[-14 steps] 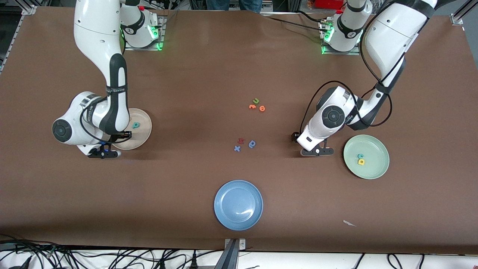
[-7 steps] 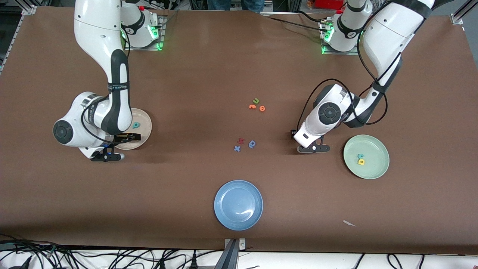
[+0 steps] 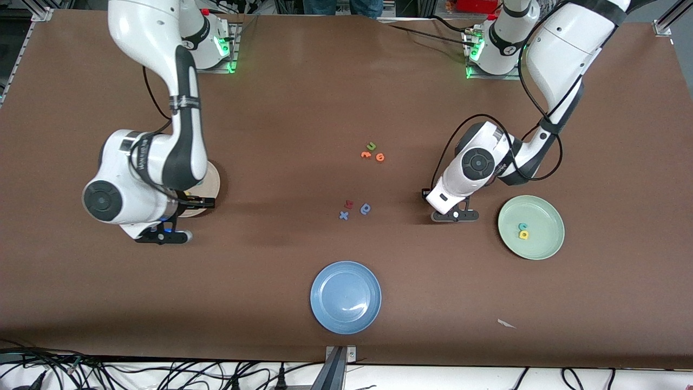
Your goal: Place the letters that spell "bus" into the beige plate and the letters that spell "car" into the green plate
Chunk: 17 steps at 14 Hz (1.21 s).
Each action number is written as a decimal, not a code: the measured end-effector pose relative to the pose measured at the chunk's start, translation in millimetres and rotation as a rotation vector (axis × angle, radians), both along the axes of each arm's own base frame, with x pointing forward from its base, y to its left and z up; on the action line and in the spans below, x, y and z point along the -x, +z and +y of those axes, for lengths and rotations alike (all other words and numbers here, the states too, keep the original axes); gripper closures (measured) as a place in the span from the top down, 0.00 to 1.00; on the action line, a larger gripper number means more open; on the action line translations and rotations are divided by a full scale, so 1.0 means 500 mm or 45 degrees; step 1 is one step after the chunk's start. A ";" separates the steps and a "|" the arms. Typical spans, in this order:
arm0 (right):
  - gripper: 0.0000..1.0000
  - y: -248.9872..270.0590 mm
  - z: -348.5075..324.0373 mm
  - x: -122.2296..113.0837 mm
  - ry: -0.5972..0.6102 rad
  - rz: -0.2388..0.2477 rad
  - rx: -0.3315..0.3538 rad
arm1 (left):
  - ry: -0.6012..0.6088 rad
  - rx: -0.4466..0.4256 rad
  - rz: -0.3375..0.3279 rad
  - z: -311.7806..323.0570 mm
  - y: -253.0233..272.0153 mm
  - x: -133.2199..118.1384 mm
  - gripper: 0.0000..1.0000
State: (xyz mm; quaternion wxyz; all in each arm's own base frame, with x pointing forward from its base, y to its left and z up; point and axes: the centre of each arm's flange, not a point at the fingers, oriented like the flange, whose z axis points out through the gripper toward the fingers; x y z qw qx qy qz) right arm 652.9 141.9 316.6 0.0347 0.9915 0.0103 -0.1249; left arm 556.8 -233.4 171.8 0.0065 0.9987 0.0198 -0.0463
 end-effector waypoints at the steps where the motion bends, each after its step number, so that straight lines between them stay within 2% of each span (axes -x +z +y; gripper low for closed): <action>1: 1.00 0.014 0.035 0.002 0.037 -0.017 0.043 | 0.000 0.000 0.000 0.000 0.000 0.000 0.43; 3: 1.00 0.030 0.106 0.014 0.074 -0.045 0.115 | -0.001 -0.001 -0.001 0.001 0.001 -0.001 0.40; 6: 1.00 0.027 0.188 0.041 0.041 -0.040 0.134 | 0.000 -0.001 -0.003 0.003 0.002 -0.002 0.34; 7: 1.00 0.029 0.201 0.047 0.058 -0.029 0.116 | 0.000 -0.001 -0.003 0.003 0.002 -0.002 0.33; 10: 1.00 0.063 0.187 0.046 0.065 0.012 -0.028 | 0.000 -0.002 -0.004 0.004 0.002 -0.002 0.30; 12: 1.00 0.097 0.122 0.035 0.070 0.007 -0.026 | -0.001 -0.002 -0.005 0.005 0.003 -0.003 0.28; 13: 1.00 0.111 0.091 0.034 0.081 -0.010 -0.004 | -0.004 -0.002 -0.007 0.006 0.003 -0.004 0.28; 14: 1.00 0.128 0.065 0.032 0.095 -0.055 0.008 | -0.016 -0.001 -0.013 0.008 0.007 -0.009 0.26; 17: 1.00 0.191 -0.028 0.032 0.062 -0.257 -0.033 | -0.050 -0.021 -0.010 0.050 0.035 -0.045 0.24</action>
